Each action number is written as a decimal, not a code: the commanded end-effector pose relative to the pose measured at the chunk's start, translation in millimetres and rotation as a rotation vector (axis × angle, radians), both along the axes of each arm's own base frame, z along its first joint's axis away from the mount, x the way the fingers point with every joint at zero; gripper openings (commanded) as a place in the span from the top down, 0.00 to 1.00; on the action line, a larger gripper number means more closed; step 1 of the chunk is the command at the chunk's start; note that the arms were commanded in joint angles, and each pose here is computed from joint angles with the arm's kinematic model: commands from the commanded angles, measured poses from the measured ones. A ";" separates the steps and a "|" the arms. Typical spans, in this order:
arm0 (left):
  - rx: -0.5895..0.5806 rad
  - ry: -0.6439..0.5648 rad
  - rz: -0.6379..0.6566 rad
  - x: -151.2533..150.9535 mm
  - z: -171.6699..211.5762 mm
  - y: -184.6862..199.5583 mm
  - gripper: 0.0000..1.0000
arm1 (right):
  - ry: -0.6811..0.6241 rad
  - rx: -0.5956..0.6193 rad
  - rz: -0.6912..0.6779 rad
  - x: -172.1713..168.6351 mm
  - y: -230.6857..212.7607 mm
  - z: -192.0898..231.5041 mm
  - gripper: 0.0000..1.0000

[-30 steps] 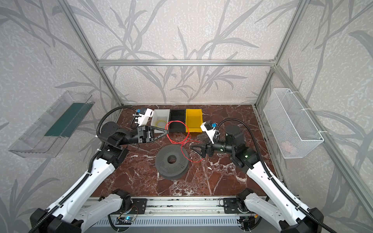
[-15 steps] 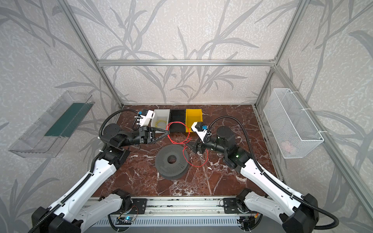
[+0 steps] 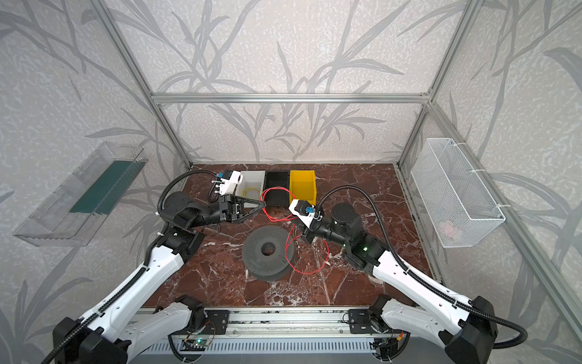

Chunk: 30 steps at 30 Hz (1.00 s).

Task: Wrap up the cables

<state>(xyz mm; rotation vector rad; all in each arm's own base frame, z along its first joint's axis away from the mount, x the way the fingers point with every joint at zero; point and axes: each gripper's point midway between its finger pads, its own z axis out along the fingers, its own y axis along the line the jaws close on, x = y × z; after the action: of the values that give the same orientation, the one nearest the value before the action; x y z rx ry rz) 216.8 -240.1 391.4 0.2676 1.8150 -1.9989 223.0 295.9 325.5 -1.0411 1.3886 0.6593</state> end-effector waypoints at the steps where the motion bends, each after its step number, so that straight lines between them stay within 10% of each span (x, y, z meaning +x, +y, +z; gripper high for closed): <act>1: -0.011 -0.016 -0.024 -5.1 10.0 -1.0 1.00 | -0.041 0.014 -0.015 -6.9 -6.4 10.6 0.94; 9: 0.050 0.000 -0.006 -4.6 -3.9 -0.7 1.00 | -0.015 0.005 -0.003 -18.8 -14.9 12.5 1.00; 18: 0.386 -0.123 0.136 -12.1 -29.1 26.4 0.41 | 0.140 -0.061 0.147 -54.7 -14.8 17.3 1.00; 22: 0.566 -0.215 0.249 -8.7 -28.8 51.4 0.38 | 0.252 -0.097 0.256 -80.5 -13.8 19.9 1.00; 30: 0.504 -0.428 0.219 10.2 32.4 49.9 0.49 | 0.443 -0.133 0.493 -134.6 -16.6 33.5 1.00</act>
<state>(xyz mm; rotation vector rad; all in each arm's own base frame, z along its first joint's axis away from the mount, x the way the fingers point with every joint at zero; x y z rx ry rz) 224.1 -188.2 416.6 0.4430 1.9605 -1.2345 119.6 282.3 365.0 -1.3274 1.5108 1.0646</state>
